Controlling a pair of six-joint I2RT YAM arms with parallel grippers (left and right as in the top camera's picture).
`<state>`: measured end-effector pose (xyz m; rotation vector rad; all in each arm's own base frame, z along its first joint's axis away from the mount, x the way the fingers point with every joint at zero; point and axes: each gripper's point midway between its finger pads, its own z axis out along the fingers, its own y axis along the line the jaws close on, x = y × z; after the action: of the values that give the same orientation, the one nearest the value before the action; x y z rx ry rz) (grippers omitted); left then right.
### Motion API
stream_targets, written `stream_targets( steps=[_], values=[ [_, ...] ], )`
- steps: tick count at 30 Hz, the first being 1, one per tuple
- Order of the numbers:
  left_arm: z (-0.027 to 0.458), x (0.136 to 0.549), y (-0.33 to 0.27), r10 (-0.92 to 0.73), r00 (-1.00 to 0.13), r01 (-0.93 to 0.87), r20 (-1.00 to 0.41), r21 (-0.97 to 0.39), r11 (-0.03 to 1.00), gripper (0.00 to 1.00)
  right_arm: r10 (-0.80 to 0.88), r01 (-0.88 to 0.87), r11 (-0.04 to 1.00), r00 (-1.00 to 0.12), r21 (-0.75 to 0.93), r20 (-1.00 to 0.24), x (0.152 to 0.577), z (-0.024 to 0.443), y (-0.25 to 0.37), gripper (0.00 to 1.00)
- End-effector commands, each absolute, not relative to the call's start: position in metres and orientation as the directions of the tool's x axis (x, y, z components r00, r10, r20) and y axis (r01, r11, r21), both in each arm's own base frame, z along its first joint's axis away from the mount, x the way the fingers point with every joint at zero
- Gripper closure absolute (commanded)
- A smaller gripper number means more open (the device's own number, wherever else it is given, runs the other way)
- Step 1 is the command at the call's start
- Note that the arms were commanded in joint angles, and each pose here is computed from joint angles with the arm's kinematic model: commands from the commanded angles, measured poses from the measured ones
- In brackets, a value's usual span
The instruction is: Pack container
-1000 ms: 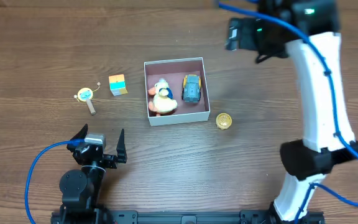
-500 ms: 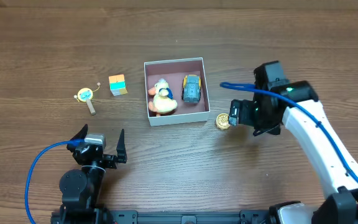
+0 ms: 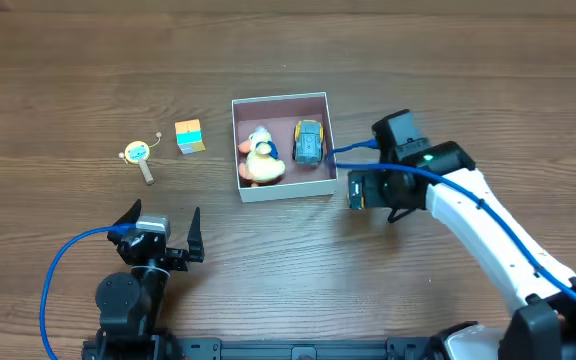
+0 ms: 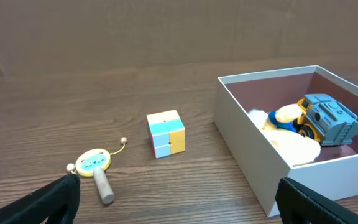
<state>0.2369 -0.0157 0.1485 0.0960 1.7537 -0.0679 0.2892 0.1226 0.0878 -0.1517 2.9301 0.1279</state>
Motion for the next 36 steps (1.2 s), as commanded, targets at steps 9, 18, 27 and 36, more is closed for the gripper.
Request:
stream_targets(
  steps=[9,18,27,36],
  values=[
    [0.148,0.237,-0.015,0.044,-0.177,0.103,-0.983,0.026,0.994,0.00,-0.542,-0.530,0.840,-0.828,-0.118,-0.144,0.309,0.046,0.115,0.00],
    [0.148,0.237,-0.015,0.043,-0.177,0.103,-0.983,0.025,0.994,0.00,-0.607,-0.594,0.794,-0.785,-0.125,-0.123,0.317,0.026,0.119,0.00],
    [0.148,0.237,-0.015,0.043,-0.177,0.103,-0.983,0.025,0.994,0.00,-0.603,-0.598,0.797,-0.779,-0.086,-0.170,0.322,0.026,0.130,0.00],
    [0.148,0.237,-0.015,0.043,-0.177,0.102,-0.983,0.025,0.994,0.00,-0.598,-0.599,0.799,-0.782,-0.052,-0.176,0.319,0.026,0.135,0.07]
  ],
)
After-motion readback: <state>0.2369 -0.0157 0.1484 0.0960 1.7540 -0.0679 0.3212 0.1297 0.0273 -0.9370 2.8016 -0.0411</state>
